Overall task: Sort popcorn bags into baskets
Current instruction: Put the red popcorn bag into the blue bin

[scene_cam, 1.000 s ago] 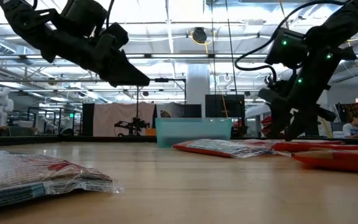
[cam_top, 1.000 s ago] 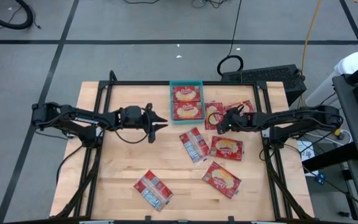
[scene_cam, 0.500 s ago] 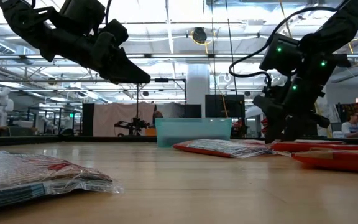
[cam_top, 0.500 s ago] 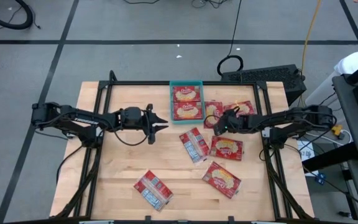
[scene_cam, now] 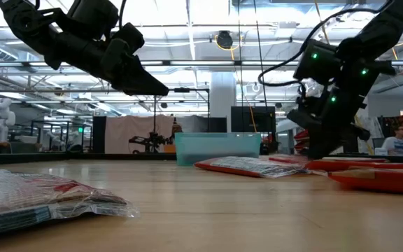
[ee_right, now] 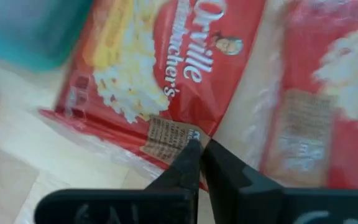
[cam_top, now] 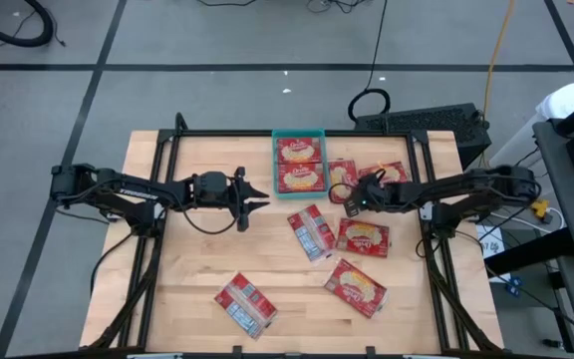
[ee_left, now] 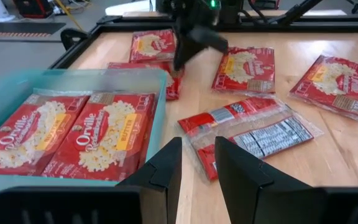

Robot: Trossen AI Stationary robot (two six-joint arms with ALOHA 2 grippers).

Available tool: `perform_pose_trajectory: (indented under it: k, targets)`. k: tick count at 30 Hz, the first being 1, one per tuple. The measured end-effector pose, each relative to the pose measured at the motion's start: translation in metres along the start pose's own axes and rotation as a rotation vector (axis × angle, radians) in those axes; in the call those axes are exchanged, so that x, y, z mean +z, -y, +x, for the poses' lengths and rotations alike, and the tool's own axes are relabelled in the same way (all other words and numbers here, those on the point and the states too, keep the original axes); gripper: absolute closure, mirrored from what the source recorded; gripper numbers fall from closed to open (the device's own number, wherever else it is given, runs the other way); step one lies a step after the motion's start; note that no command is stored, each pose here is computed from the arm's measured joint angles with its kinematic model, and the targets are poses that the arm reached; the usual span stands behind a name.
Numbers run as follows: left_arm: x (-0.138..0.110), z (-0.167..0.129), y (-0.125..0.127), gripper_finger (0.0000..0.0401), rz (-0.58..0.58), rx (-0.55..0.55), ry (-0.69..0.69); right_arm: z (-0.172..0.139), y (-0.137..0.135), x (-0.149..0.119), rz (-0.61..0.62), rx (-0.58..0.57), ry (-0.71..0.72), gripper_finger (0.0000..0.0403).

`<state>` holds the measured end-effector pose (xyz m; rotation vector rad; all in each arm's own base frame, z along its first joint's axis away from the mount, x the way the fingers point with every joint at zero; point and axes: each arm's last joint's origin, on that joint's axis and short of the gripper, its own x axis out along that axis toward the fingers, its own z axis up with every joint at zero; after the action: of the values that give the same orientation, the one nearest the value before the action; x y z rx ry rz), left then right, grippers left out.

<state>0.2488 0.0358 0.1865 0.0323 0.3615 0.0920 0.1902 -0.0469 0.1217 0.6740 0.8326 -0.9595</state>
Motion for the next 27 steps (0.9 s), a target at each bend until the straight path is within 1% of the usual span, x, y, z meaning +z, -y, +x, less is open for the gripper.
perform_pose_trajectory:
  k: [5, 8, 16, 23, 27]
  targets:
    - [-0.002, 0.0, 0.0, 0.0302, -0.005, -0.002, -0.022, -0.02, 0.003, 0.01, -0.014, 0.011, 0.137, 0.0402]
    - [-0.002, 0.0, 0.0, 0.0302, -0.006, -0.002, -0.021, -0.033, 0.005, 0.016, -0.034, 0.038, 0.207, 0.0402]
    - [0.0, 0.0, 0.0, 0.0302, 0.005, 0.001, -0.001, -0.059, 0.012, 0.025, -0.141, 0.091, 0.33, 0.0403]
    - [0.006, 0.0, -0.003, 0.0302, 0.032, 0.061, 0.056, -0.072, 0.015, 0.029, -0.243, 0.124, 0.403, 0.0403]
    - [0.008, 0.0, -0.004, 0.0302, 0.046, 0.068, 0.084, -0.082, 0.011, 0.036, -0.303, 0.172, 0.5, 0.0403]
